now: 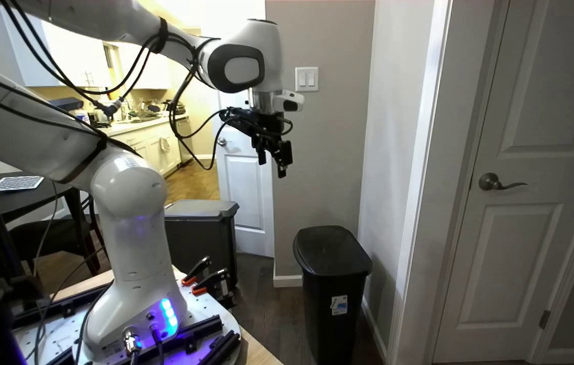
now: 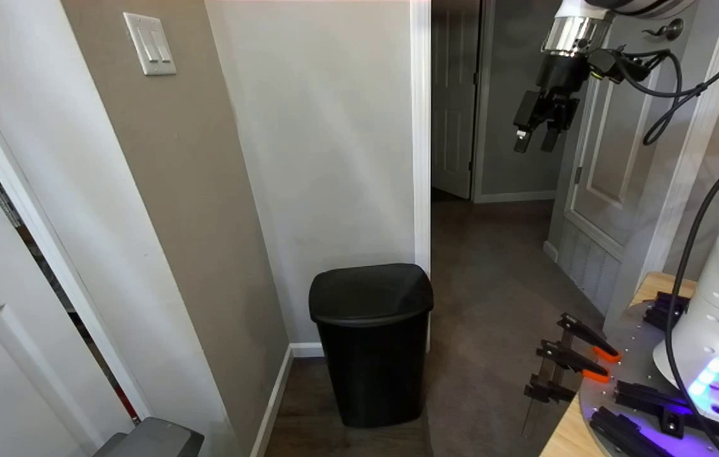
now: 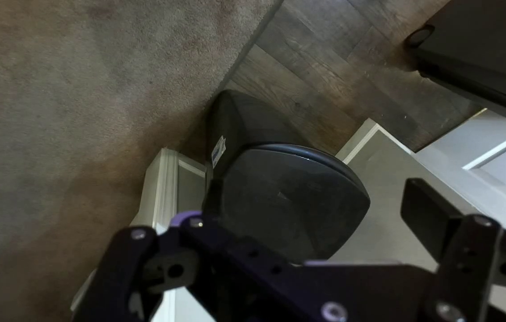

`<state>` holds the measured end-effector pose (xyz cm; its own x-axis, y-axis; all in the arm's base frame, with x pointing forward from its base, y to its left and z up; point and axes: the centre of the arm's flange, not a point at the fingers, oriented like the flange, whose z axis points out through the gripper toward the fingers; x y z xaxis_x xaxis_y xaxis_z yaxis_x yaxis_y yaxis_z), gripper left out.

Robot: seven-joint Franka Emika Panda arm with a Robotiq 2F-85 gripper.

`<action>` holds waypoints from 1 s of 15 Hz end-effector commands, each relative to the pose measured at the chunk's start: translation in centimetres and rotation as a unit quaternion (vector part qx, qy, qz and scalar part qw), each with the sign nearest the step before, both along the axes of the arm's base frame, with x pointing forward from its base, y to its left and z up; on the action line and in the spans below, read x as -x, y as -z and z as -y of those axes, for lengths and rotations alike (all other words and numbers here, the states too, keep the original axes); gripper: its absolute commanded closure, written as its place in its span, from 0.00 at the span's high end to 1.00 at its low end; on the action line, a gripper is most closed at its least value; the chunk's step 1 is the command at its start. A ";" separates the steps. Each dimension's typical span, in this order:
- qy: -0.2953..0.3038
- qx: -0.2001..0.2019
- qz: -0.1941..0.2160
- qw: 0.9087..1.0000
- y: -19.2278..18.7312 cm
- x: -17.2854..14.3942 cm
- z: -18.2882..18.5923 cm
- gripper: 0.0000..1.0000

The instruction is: Completely open the bin

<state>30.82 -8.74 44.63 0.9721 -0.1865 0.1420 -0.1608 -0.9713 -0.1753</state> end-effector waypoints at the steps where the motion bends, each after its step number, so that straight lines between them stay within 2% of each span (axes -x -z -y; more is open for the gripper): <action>1: -0.016 0.023 0.030 0.999 1.0 -3.6 -0.6 1.00; 7: -0.095 0.054 0.097 0.989 2.9 -12.4 -6.2 1.00; 9: -0.124 0.066 0.088 0.986 4.3 -15.3 -8.8 1.00; 11: -0.159 0.060 0.071 0.983 5.8 -17.7 -11.3 1.00; 13: -0.199 0.027 0.046 0.979 7.3 -19.5 -13.8 1.00; 15: -0.241 0.002 0.039 0.970 8.7 -21.0 -16.7 1.00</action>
